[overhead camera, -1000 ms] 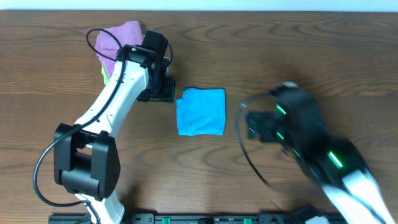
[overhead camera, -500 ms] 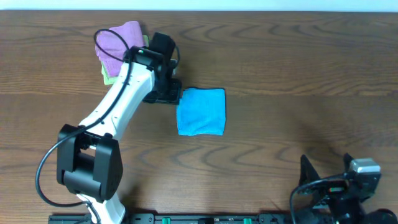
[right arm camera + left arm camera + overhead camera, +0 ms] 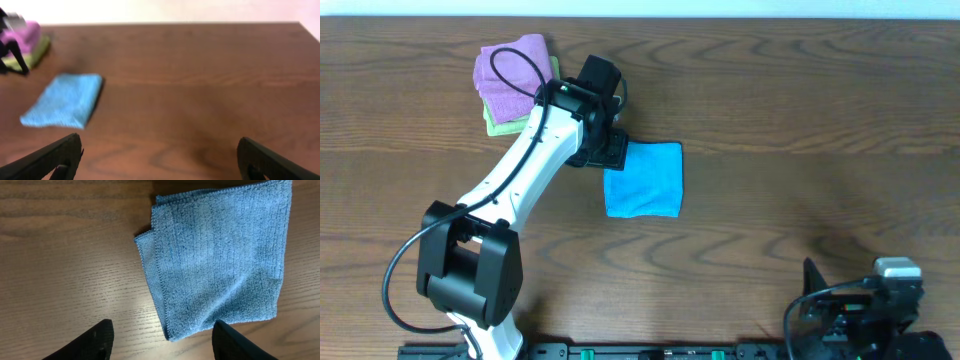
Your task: Fold the cloth
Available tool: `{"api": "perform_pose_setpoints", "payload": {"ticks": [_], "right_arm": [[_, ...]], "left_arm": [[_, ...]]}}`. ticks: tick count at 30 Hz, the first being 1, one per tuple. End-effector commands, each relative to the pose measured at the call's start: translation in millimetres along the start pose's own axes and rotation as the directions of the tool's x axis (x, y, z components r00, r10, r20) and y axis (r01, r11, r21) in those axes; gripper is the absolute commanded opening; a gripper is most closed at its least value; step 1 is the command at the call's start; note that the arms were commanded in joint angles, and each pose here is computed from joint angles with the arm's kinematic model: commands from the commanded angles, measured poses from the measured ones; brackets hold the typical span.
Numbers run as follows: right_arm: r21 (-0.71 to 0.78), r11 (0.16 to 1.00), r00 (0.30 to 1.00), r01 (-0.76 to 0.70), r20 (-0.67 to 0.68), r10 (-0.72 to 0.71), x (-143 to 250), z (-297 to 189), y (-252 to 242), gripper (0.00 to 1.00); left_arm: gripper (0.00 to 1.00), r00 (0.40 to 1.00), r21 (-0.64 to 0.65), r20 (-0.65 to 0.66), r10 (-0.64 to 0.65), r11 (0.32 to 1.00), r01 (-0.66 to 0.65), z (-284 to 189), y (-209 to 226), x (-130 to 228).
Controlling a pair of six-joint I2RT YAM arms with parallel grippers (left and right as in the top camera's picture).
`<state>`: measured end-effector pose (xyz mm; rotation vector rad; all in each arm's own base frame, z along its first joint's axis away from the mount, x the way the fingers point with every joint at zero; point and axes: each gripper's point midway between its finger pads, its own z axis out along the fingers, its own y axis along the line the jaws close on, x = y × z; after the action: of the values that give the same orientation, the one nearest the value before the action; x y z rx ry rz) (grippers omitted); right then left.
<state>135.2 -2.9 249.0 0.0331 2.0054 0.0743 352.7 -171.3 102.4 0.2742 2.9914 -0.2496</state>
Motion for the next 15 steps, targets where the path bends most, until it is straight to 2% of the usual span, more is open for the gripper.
{"api": "perform_pose_setpoints", "payload": {"ticks": [1, 11, 15], "right_arm": [[0.048, 0.999, 1.0, 0.013, -0.028, -0.011, 8, 0, -8, 0.99], [0.356, 0.924, 0.99, -0.139, 0.024, 0.14, 10, -13, -53, 0.99], [0.414, 0.894, 0.985, -0.17, 0.043, 0.167, 12, -18, -61, 0.99]], "left_arm": [[0.64, 0.999, 0.003, 0.036, -0.001, 1.0, 0.001, -12, -2, -5], [0.64, 0.999, 0.004, 0.035, -0.001, 1.0, 0.0, -12, -2, -5], [0.64, 0.999, 0.001, 0.037, -0.001, 1.0, 0.001, -12, -1, -5]]}}
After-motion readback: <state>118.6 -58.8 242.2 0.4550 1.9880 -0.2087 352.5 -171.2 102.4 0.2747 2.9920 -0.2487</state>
